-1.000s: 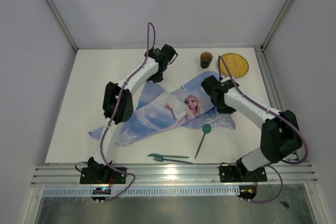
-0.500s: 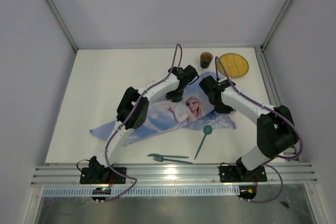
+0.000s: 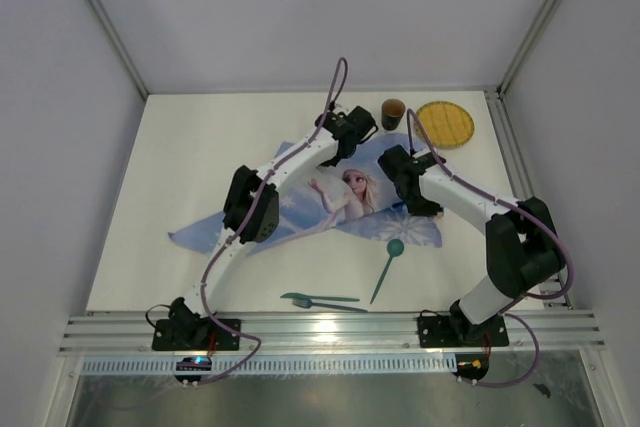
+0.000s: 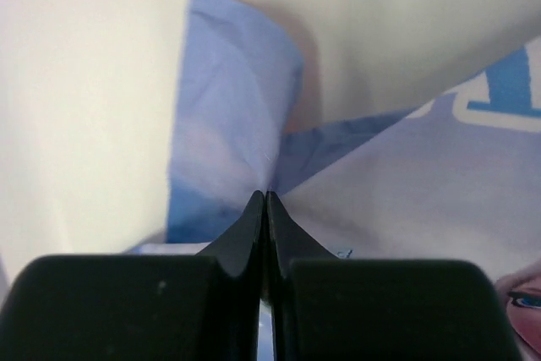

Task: Set the dinner table for one person

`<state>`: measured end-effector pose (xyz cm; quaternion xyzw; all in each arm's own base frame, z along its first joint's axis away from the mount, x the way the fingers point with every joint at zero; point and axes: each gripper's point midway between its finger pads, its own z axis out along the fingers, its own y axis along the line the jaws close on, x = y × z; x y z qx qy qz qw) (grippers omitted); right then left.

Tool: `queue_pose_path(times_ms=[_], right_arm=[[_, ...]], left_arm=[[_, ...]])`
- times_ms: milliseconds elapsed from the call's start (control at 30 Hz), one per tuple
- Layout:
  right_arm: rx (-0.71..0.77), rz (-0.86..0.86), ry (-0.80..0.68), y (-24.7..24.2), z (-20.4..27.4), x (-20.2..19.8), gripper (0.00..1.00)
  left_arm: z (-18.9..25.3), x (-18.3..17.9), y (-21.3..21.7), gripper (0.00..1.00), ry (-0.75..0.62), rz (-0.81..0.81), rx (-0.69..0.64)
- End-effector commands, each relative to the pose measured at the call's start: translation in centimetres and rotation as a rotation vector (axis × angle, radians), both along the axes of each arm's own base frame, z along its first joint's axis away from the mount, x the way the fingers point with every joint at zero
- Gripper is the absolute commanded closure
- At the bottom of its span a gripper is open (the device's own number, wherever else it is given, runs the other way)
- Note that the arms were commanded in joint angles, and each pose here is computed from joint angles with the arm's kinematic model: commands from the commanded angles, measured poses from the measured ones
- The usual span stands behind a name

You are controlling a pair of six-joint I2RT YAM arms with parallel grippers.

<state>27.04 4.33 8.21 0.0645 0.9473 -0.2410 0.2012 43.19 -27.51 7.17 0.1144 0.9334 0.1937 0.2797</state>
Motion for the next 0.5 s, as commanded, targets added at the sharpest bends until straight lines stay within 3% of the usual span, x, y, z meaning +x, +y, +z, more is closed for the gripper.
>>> queue_pose_path(times_ms=[0, 167, 467], right_arm=[[-0.038, 0.002, -0.015, -0.6, -0.2, 0.2, 0.93], [-0.060, -0.001, 0.019, -1.1, -1.4, -0.8, 0.93], [-0.075, 0.007, 0.000, -1.5, 0.2, -0.7, 0.93]], left_arm=[[7.1, 3.6, 6.7, 1.00, -0.221, 0.132, 0.216], [11.2, 5.7, 14.8, 1.00, -0.301, 0.297, 0.316], [12.5, 6.5, 25.1, 1.00, -0.283, 0.486, 0.438]])
